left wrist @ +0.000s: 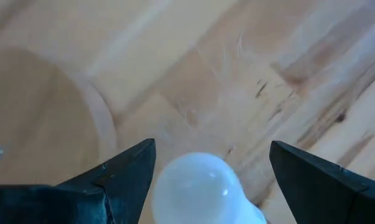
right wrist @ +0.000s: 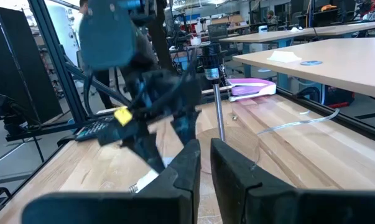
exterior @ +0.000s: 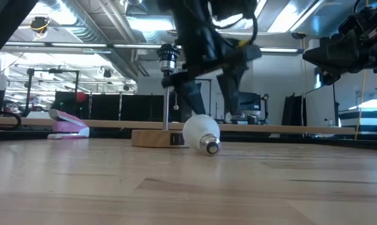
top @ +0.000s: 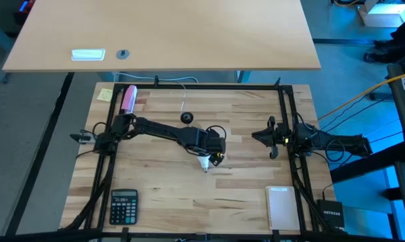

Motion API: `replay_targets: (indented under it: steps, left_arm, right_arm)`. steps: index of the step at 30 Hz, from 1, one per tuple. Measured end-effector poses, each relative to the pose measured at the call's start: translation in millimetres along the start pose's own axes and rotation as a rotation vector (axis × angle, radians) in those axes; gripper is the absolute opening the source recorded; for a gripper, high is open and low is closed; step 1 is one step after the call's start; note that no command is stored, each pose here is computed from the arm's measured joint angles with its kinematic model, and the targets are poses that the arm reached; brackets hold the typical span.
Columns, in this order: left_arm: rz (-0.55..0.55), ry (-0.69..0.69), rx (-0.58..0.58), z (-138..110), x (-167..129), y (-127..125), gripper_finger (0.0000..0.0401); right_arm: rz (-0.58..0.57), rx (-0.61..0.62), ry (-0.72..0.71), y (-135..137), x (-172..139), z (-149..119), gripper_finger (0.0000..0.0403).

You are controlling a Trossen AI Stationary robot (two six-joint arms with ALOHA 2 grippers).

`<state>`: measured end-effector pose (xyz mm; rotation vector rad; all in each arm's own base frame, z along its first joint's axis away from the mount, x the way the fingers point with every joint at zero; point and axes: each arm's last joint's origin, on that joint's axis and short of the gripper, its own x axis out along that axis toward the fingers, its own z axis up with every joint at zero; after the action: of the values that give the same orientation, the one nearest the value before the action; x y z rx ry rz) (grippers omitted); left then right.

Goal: Screw lightbulb
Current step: Insert the white lightbulb into the brown lamp

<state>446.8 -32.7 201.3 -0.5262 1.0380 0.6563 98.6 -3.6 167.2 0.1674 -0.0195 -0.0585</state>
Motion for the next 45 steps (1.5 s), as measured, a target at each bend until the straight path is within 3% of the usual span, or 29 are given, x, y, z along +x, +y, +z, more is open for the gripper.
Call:
replay_targets:
  steps: [3, 13, 19, 22, 33, 41, 45]
  left_arm:
    - [0.047, 0.006, -0.026, -10, -11, -1, 0.0305]
    - [0.060, -0.006, -0.099, -42, -23, -21, 0.0305]
    - [0.150, 0.034, -0.132, -47, -16, -13, 0.0305]
    - [0.145, 0.052, -0.139, -50, -6, -16, 0.0305]
    - [0.150, 0.109, -0.077, -58, 11, -20, 0.0305]
    - [0.139, 0.168, 0.060, -63, 18, -20, 0.0305]
    - [0.137, 0.173, 0.097, -64, 22, -21, 0.0279]
  right_arm:
    - [0.000, 0.000, 0.000, 0, 0, 0, 0.0042]
    - [0.000, 0.000, 0.000, 0, 0, 0, 0.0042]
    - [0.000, 0.000, 0.001, 0, 0, 0, 0.0042]
    - [0.000, 0.000, 0.000, 0, 0, 0, 0.0042]
    - [0.000, 0.000, -0.002, 0, 0, 0, 0.0042]
    - [0.000, 0.000, -0.003, 0, 0, 0, 0.0042]
    - [0.000, 0.000, -0.002, 0, 0, 0, 0.0042]
